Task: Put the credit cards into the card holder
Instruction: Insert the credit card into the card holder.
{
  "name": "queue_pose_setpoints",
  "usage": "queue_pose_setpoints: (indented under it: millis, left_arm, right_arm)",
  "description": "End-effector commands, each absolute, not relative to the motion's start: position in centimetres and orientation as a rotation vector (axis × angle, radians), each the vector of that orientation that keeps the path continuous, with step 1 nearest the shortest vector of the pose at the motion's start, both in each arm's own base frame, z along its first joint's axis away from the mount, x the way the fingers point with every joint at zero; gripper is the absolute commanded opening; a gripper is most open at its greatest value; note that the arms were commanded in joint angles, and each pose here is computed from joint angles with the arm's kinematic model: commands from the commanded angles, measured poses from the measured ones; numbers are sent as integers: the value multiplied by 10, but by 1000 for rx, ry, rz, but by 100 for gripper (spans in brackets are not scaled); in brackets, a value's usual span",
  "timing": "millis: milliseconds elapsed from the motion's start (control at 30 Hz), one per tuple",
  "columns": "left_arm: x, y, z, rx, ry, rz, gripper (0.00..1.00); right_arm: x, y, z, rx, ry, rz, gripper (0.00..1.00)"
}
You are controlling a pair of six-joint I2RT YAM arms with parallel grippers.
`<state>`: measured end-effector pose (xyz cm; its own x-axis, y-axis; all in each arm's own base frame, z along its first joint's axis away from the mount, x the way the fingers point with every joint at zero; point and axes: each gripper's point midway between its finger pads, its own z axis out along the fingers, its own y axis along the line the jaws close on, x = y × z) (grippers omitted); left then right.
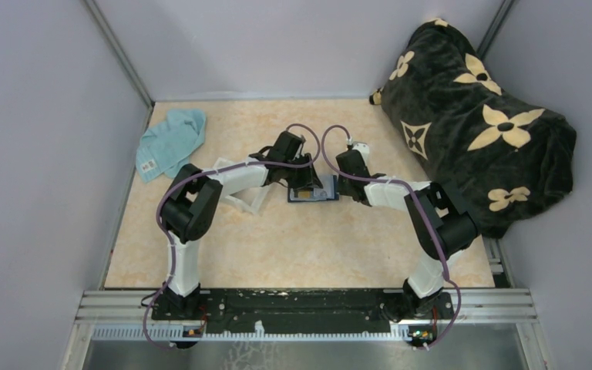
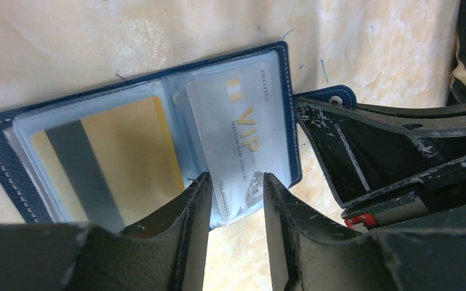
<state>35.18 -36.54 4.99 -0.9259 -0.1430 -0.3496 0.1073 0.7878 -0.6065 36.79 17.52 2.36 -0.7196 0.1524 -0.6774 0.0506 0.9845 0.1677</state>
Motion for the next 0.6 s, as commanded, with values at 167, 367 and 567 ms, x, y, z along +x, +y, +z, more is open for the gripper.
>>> queue_pose_setpoints:
  millis: [167, 367, 567]
  left_arm:
    - [348, -387, 49, 45, 2610, -984, 42]
    - [342, -387, 40, 51, 2632, -988, 43]
    - [345, -382, 46, 33, 2617, -947, 45]
  right_arm:
    - [352, 176, 12, 98, 2447, 153, 0]
    - [351, 175, 10, 98, 2450, 156, 0]
    - [349, 170, 10, 110, 2445, 132, 0]
